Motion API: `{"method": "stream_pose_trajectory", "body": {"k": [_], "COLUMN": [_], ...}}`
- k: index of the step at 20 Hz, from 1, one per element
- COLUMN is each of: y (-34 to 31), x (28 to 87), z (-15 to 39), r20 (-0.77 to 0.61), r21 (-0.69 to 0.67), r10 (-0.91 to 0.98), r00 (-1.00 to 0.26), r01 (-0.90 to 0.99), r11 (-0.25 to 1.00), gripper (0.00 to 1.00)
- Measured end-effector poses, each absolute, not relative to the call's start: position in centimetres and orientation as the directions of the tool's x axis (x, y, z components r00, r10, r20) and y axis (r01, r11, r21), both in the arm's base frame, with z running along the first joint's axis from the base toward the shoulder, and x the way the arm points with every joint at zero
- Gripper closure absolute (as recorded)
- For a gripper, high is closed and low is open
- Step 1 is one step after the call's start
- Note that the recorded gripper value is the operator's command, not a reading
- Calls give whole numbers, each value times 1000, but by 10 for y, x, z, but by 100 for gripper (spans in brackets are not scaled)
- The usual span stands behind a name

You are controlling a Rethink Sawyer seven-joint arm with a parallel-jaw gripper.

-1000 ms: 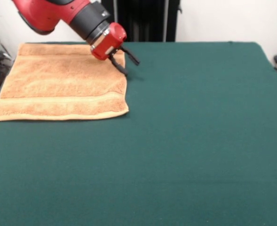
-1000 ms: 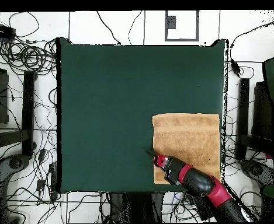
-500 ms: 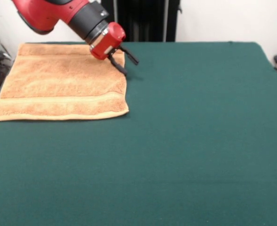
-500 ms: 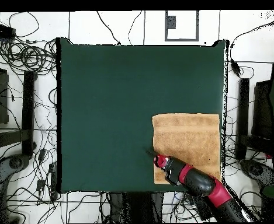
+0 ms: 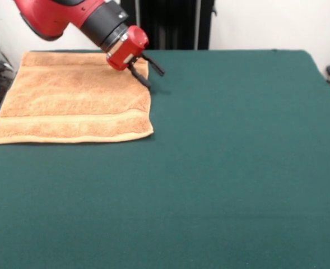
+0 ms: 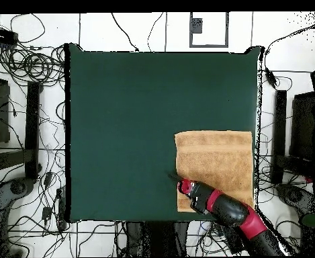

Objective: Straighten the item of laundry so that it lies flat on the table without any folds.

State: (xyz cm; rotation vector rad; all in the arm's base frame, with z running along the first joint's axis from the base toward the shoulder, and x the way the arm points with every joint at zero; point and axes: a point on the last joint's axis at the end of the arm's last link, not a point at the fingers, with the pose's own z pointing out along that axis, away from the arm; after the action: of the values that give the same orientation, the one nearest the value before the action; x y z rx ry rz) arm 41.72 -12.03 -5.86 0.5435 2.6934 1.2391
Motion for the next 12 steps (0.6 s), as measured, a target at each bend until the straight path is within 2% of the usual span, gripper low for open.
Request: {"method": "stream_pose_trajectory", "body": {"k": [4, 5, 7, 12], "y": [-112, -100, -89, -70], "x": [416, 416, 416, 419], "z": [-58, -54, -49, -41], "r20": [-36, -105, -158, -238], "r21": [714, 650, 582, 399], "r10": [316, 240, 159, -53], "r00": [-948, -965, -975, -970], "r01": [197, 116, 39, -148], "r11": [672, 751, 812, 905], "gripper": [0, 0, 0, 0]}}
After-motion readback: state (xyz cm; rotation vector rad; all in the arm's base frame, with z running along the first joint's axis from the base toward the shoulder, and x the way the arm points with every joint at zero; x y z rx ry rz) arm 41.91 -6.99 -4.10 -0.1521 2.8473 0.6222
